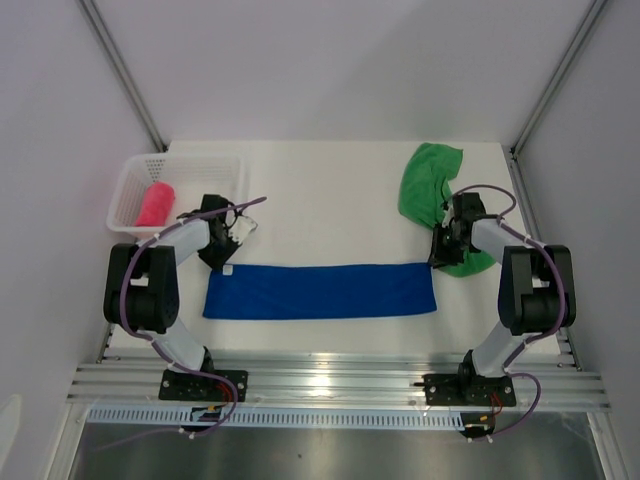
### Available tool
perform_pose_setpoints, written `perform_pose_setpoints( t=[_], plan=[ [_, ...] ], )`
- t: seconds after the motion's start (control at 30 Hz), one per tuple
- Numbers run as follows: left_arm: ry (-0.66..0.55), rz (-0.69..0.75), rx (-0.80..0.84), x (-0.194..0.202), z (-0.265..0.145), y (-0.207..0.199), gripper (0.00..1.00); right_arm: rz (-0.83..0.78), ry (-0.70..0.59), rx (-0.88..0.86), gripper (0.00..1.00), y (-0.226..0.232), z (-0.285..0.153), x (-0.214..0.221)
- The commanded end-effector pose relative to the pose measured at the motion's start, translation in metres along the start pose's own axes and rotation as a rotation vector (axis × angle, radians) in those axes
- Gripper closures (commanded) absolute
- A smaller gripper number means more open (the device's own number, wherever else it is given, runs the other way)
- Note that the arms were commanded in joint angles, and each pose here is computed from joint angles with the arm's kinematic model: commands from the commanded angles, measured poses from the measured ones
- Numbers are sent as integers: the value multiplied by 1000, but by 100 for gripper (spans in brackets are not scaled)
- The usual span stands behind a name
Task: Roll the towels
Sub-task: Fold the towel
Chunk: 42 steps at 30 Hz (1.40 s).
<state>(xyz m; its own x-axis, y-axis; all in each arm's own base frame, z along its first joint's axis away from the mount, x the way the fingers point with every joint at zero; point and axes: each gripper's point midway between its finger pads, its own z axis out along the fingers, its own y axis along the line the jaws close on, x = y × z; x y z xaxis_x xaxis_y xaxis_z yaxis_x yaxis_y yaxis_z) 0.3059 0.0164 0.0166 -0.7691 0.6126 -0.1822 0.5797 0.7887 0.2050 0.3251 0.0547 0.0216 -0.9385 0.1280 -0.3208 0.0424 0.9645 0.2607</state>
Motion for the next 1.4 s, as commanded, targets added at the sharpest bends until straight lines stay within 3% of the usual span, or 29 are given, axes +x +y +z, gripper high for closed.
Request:
perform_pose_setpoints(
  t=[0.0,0.2,0.3,0.4,0.53,0.57,0.7,0.9,0.97,1.0,1.13,1.23,1.37],
  plan=[
    [-27,-51,-67,-12,-3,19,80,37,-65,59,71,-7,-14,-22],
    [-46,-69,-52,-16,-5,17,99,66,-106,97,69,-5,-38,-17],
    [-38,-73,-42,-14,-4,15,99,82,-95,95,68,4,-50,2],
    [-39,-75,-29,-14,-9,12,91,193,-49,139,67,-1,-58,28],
    [-51,-80,-2,-16,-16,8,61,306,37,147,65,-6,-52,70],
    [-47,-80,0,-15,-15,8,58,322,42,137,65,-4,-50,74],
    [-8,-92,41,-8,-2,2,51,413,70,95,63,3,-38,92],
    [21,-112,77,-5,1,-2,51,478,104,89,64,1,-25,117],
    [26,-110,80,-5,1,-2,55,494,112,99,66,0,-25,122],
    [28,-109,81,-5,0,-2,57,500,113,116,72,-4,-25,125],
    [28,-106,151,-5,-1,-14,85,521,101,139,87,-6,-32,126],
    [35,-104,160,-1,-4,-18,99,530,83,164,98,-9,-38,124],
    [29,-106,107,-2,-7,-8,99,539,63,192,100,-14,-46,124]
  ],
)
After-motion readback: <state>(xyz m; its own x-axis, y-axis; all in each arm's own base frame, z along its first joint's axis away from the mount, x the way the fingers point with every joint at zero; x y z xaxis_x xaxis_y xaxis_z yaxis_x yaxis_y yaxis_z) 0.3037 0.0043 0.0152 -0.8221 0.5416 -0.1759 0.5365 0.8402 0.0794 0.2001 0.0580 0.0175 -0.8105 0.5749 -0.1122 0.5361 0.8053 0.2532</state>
